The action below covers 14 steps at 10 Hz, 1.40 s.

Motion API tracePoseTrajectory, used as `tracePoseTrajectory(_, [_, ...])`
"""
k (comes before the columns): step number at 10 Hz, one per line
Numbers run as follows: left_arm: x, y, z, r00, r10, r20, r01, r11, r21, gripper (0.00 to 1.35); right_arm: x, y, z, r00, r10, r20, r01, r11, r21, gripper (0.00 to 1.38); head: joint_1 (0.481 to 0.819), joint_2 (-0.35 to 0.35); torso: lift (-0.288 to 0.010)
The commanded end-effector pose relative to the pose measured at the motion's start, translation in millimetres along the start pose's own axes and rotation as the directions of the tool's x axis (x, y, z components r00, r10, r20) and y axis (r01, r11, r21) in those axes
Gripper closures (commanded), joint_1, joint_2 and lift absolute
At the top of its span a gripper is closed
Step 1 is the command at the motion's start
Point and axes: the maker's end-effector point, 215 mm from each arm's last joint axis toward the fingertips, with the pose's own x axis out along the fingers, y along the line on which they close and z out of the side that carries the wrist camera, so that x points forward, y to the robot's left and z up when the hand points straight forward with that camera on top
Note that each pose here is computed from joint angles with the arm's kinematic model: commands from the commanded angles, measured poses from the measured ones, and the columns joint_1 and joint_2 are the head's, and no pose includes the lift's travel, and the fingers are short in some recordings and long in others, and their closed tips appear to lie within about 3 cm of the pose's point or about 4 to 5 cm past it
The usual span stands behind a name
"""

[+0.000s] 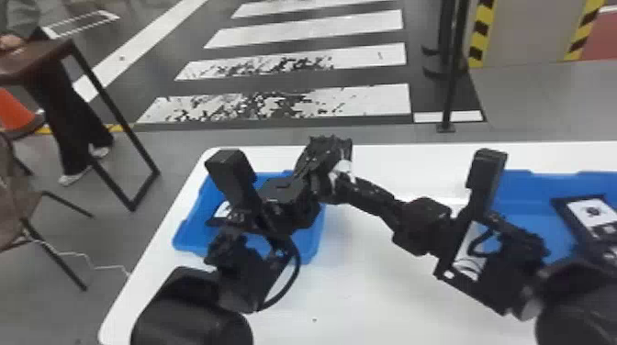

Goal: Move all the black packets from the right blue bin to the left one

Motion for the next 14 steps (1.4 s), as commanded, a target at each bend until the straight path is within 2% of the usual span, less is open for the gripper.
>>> tracePoseTrajectory(1, [0.2,-0.8,10.5,0.999,-0.002,0.034,0.001,1.0,0.019,1.22,3.2,-10.8,7.2,1.0,-0.023,0.019,0.023,1.0,0.004,1.08,0.692,0.244,-0.14])
tracePoseTrajectory(2, [-0.2,-1.0,17.9,0.998,-0.002,0.058,0.001,1.0,0.022,1.22,5.4,-18.2,9.1,0.999,-0.045,0.025,0.044,0.999,0.022,1.03,0.687,0.241,-0.14])
tracePoseTrajectory(3, [-0.6,2.0,28.4,0.996,0.002,0.089,-0.005,1.0,0.029,1.22,5.2,-21.1,7.6,0.998,-0.048,0.028,0.047,0.997,0.054,0.63,0.678,0.236,-0.14])
tracePoseTrajectory(4, [-2.7,13.7,37.2,0.993,0.026,0.111,-0.031,0.998,0.049,1.22,2.1,-23.7,6.2,0.998,-0.054,0.029,0.053,0.997,0.057,0.16,0.671,0.236,-0.14])
tracePoseTrajectory(5, [-6.1,38.3,45.4,0.988,0.078,0.136,-0.089,0.993,0.073,1.22,-4.1,-30.0,3.0,0.997,-0.069,0.033,0.067,0.995,0.071,0.0,0.667,0.239,-0.14])
tracePoseTrajectory(6, [-10.8,68.2,56.0,0.973,0.149,0.177,-0.174,0.975,0.135,1.22,-14.3,-40.6,0.7,0.994,-0.097,0.044,0.092,0.991,0.093,0.07,0.663,0.251,-0.14])
tracePoseTrajectory(8, [-17.9,138.9,44.3,0.928,0.295,0.228,-0.346,0.91,0.23,1.22,-39.4,-66.8,9.5,0.982,-0.165,0.087,0.154,0.981,0.121,0.07,0.657,0.29,-0.14])
tracePoseTrajectory(9, [-26.3,160.4,22.1,0.912,0.361,0.195,-0.396,0.899,0.189,1.17,-52.5,-78.0,20.2,0.975,-0.195,0.111,0.183,0.977,0.112,0.07,0.658,0.297,-0.14])
tracePoseTrajectory(10, [-30.6,163.8,9.3,0.913,0.374,0.162,-0.399,0.9,0.174,0.67,-67.4,-90.7,27.9,0.966,-0.231,0.116,0.221,0.971,0.096,0.07,0.664,0.306,-0.14])
tracePoseTrajectory(11, [-33.8,160.0,14.6,0.914,0.361,0.187,-0.393,0.9,0.185,0.16,-86.5,-107.4,36.3,0.954,-0.284,0.099,0.28,0.959,0.049,0.07,0.677,0.298,-0.14])
tracePoseTrajectory(12, [-35.2,150.3,19.8,0.917,0.335,0.215,-0.372,0.914,0.163,0.05,-104.1,-121.4,44.2,0.94,-0.332,0.07,0.333,0.943,-0.003,0.07,0.685,0.274,-0.14])
tracePoseTrajectory(13, [-34.3,138.0,30.6,0.925,0.296,0.24,-0.337,0.929,0.154,0.14,-125.0,-134.0,59.5,0.92,-0.385,0.073,0.389,0.919,-0.061,0.08,0.686,0.261,-0.14])
tracePoseTrajectory(14, [-36.4,123.3,40.0,0.934,0.257,0.246,-0.302,0.939,0.166,0.15,-150.7,-144.5,69.4,0.885,-0.461,0.067,0.466,0.879,-0.104,0.08,0.686,0.227,-0.14])
